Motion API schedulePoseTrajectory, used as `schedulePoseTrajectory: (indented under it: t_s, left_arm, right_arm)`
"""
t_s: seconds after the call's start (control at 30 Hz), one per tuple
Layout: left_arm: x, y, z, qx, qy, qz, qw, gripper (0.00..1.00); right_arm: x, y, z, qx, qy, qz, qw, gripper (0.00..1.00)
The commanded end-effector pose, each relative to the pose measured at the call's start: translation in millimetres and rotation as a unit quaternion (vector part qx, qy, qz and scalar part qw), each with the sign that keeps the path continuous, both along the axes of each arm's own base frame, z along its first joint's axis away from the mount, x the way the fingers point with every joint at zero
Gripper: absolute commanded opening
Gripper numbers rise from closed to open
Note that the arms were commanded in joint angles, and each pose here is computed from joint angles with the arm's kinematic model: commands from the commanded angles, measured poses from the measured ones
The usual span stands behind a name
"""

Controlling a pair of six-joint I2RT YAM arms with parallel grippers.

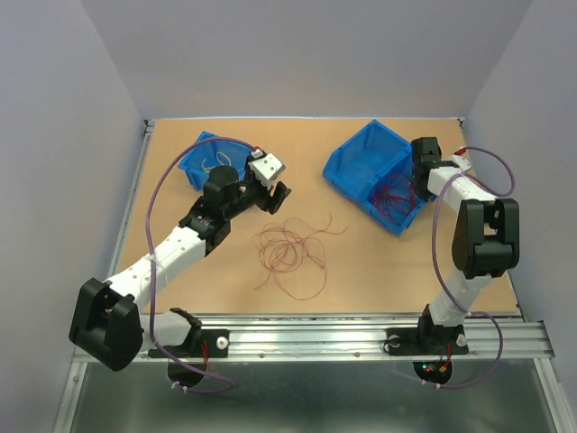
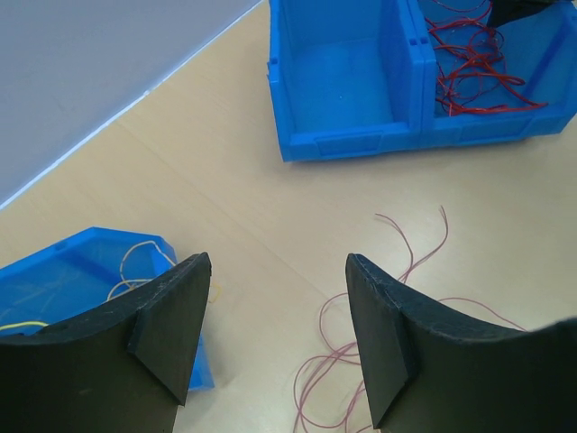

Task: Untangle the cables

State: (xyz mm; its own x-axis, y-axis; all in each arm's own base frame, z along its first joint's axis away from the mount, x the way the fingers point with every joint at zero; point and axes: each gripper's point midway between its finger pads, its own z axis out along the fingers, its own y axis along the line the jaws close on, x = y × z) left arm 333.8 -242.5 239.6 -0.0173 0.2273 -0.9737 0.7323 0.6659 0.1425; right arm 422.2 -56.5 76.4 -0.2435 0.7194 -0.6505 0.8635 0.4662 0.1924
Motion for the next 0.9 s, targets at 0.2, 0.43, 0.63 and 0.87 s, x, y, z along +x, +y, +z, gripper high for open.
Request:
schedulePoseTrajectory:
  t_s: [0.2, 0.43, 0.63, 0.87]
  left_arm:
    - [-9, -18, -3, 0.018, -0.003, -0.067, 0.998, 0.76]
    - [-9, -24, -15, 0.037, 0.006, -0.074, 0.997, 0.77]
    - [-17, -31, -21, 0.052, 0.003, -0.093, 0.994, 0.78]
    - [-32, -54, -50, 0.107, 0.016, -0.126, 0.986, 0.99]
  right_arm:
    - [-4, 6, 46, -0.033, -0.048, 0.004, 0.998, 0.33]
    - [-14, 8, 75, -0.039, -0.079, 0.012, 0.996, 0.43]
    - [-19, 10, 89, -0.046, -0.092, 0.021, 0.994, 0.59]
    - [-19, 49, 119, -0.066, -0.12, 0.152, 0.979, 0.94]
